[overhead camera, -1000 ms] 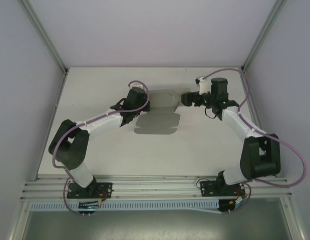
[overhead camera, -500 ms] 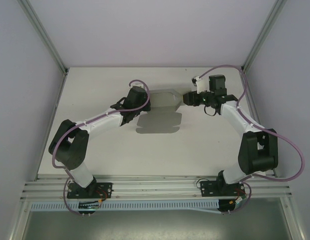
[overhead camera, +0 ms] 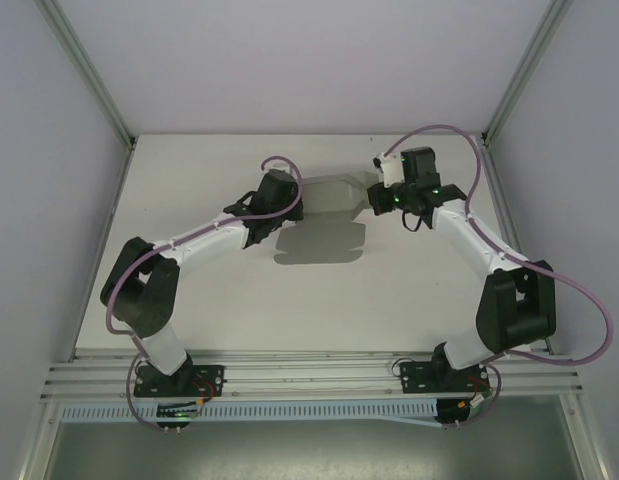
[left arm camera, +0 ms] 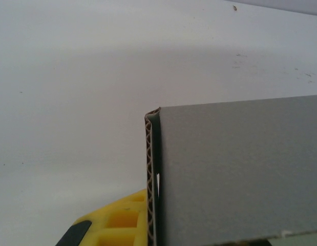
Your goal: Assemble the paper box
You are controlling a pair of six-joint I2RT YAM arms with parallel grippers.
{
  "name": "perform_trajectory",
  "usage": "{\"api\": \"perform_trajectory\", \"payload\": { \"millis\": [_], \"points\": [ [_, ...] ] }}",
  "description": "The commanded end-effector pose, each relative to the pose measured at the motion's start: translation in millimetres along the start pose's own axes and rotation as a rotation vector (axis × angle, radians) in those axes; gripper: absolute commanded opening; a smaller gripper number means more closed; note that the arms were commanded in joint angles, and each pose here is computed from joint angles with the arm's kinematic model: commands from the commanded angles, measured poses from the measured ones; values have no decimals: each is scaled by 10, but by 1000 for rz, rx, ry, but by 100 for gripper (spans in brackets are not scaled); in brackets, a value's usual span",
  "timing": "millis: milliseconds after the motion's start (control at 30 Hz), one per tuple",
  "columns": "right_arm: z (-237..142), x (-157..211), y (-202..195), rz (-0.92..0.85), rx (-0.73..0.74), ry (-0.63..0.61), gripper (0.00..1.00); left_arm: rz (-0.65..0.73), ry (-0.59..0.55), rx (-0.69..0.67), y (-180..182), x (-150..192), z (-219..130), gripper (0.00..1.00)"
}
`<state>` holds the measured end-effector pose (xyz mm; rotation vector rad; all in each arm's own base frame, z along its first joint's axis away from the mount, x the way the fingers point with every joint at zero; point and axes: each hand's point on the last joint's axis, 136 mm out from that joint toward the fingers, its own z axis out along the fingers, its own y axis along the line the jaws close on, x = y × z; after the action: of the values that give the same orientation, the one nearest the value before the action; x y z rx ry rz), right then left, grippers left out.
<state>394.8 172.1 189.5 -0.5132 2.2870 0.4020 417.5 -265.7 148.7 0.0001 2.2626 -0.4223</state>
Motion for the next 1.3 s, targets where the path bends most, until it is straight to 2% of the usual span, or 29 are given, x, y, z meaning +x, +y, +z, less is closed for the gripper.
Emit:
{"api": "perform_trajectory", "payload": {
  "millis": [0,267,500,600,833,933,1000,1033,1100,1133,1267],
  "points": [
    [-171,24,-351,-3,389,41,0,-36,-41,17,-92,-238,-16,0],
    [-449,-123,-295,99,789,-80,0,-89,-9,3,-135,-263,66,0],
    [-421,-218,-204,77,942,-96,0,-114,15,-7,-128,-236,76,0],
    [-373,-232,-171,73,942,-95,0,-118,8,-2,-131,-243,55,0],
    [-180,-240,55,55,775,-98,0,-108,16,2,-140,-223,85,0],
    [-195,-214,169,39,670,-91,8,-93,16,-2,-130,-221,91,0],
    [-273,-222,270,34,578,-106,17,-79,10,-3,-123,-215,93,0],
    [-319,-225,340,28,521,-116,25,-74,4,-4,-116,-224,85,0],
    [-422,-202,502,20,372,-127,47,-66,-8,-9,-99,-238,71,0],
    [-502,-204,556,24,315,-140,55,-59,-14,-7,-98,-239,68,0],
    [-865,-217,498,64,205,-211,69,-29,-37,8,-102,-263,37,0]
  ]
}}
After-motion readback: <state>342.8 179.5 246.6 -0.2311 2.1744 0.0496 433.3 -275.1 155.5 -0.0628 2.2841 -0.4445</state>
